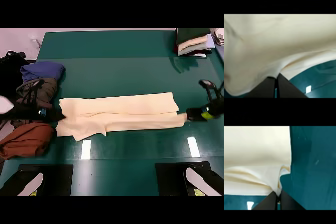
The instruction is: Fold the shirts.
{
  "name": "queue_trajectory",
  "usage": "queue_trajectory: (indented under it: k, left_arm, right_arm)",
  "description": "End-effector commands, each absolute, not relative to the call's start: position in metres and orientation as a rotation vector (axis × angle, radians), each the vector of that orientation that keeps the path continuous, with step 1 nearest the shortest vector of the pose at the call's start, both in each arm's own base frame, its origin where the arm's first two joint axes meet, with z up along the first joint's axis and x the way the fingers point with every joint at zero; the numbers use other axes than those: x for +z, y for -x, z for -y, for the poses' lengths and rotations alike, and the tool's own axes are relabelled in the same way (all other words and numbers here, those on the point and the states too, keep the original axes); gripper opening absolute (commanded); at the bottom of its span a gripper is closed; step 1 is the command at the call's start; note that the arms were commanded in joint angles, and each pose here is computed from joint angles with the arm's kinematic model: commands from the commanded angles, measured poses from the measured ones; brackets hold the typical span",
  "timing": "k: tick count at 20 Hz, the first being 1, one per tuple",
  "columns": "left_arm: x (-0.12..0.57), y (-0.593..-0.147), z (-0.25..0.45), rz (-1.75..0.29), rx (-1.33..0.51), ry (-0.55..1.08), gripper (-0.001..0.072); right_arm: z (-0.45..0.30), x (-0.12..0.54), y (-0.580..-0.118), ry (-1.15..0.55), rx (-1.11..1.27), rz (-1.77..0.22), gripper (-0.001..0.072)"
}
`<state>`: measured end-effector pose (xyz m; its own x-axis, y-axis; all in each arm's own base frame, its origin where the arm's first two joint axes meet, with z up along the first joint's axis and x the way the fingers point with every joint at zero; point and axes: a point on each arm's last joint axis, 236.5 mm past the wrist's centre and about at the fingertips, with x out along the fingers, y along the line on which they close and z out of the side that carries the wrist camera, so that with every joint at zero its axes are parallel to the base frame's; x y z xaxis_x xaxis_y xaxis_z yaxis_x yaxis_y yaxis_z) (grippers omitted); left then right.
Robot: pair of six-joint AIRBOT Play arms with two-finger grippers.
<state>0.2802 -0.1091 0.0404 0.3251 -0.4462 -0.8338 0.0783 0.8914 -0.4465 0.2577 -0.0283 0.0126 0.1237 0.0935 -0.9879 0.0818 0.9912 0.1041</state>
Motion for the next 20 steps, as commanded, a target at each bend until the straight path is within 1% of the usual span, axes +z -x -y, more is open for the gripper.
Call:
queue_trajectory:
  k: [1, 3, 4, 5, 6, 7, 8, 9, 10, 11, 12, 13, 15, 17, 19, 20]
  left_arm:
    - [0.028, -0.347, 0.103, -1.149, -0.315, 0.35, 0.0023]
    - [0.022, -0.371, 0.101, -1.139, -0.299, 0.357, 0.0024]
    - [0.022, -0.382, 0.1, -1.126, -0.292, 0.359, 0.0026]
    - [0.024, -0.391, 0.099, -1.106, -0.286, 0.361, 0.013]
    - [0.03, -0.397, 0.1, -1.084, -0.285, 0.369, 0.0428]
    - [0.036, -0.4, 0.1, -1.071, -0.285, 0.377, 0.0529]
    - [0.041, -0.402, 0.101, -1.065, -0.291, 0.374, 0.0529]
    - [0.045, -0.402, 0.102, -1.063, -0.297, 0.371, 0.0528]
    - [0.047, -0.401, 0.104, -1.067, -0.304, 0.376, 0.0443]
    - [0.047, -0.399, 0.107, -1.074, -0.316, 0.387, 0.0177]
    - [0.048, -0.398, 0.111, -1.076, -0.334, 0.392, 0.0027]
    - [0.051, -0.399, 0.115, -1.071, -0.343, 0.416, 0.0023]
    - [0.057, -0.4, 0.124, -1.061, -0.365, 0.465, 0.0023]
    - [0.059, -0.403, 0.136, -1.041, -0.383, 0.452, 0.0022]
    - [0.059, -0.405, 0.159, -1.017, -0.418, 0.43, 0.0022]
    - [0.056, -0.405, 0.173, -1.016, -0.435, 0.423, 0.0022]
  right_arm:
    - [0.004, 0.021, -0.328, -0.201, 0.096, -1.378, 0.002]
    - [-0.006, 0.018, -0.358, -0.263, 0.135, -1.365, 0.0021]
    - [-0.007, 0.017, -0.373, -0.296, 0.15, -1.352, 0.0038]
    - [-0.009, 0.017, -0.384, -0.336, 0.164, -1.34, 0.0207]
    - [-0.009, 0.018, -0.393, -0.378, 0.183, -1.327, 0.0351]
    - [-0.006, 0.019, -0.399, -0.406, 0.206, -1.316, 0.0366]
    - [-0.003, 0.019, -0.403, -0.432, 0.225, -1.31, 0.0366]
    - [0.004, 0.017, -0.401, -0.453, 0.23, -1.318, 0.0373]
    - [0.013, 0.01, -0.394, -0.473, 0.232, -1.339, 0.0411]
    - [0.023, 0.0, -0.384, -0.497, 0.22, -1.368, 0.0411]
    - [0.033, -0.011, -0.373, -0.534, 0.202, -1.398, 0.0431]
    - [0.043, -0.024, -0.364, -0.581, 0.177, -1.425, 0.0485]
    - [0.058, -0.055, -0.342, -0.665, 0.152, -1.49, 0.0489]
    - [0.054, -0.078, -0.33, -0.737, 0.186, -1.531, 0.0488]
    - [0.029, -0.083, -0.339, -0.836, 0.285, -1.49, 0.0486]
    - [0.015, -0.084, -0.346, -0.874, 0.324, -1.468, 0.0468]
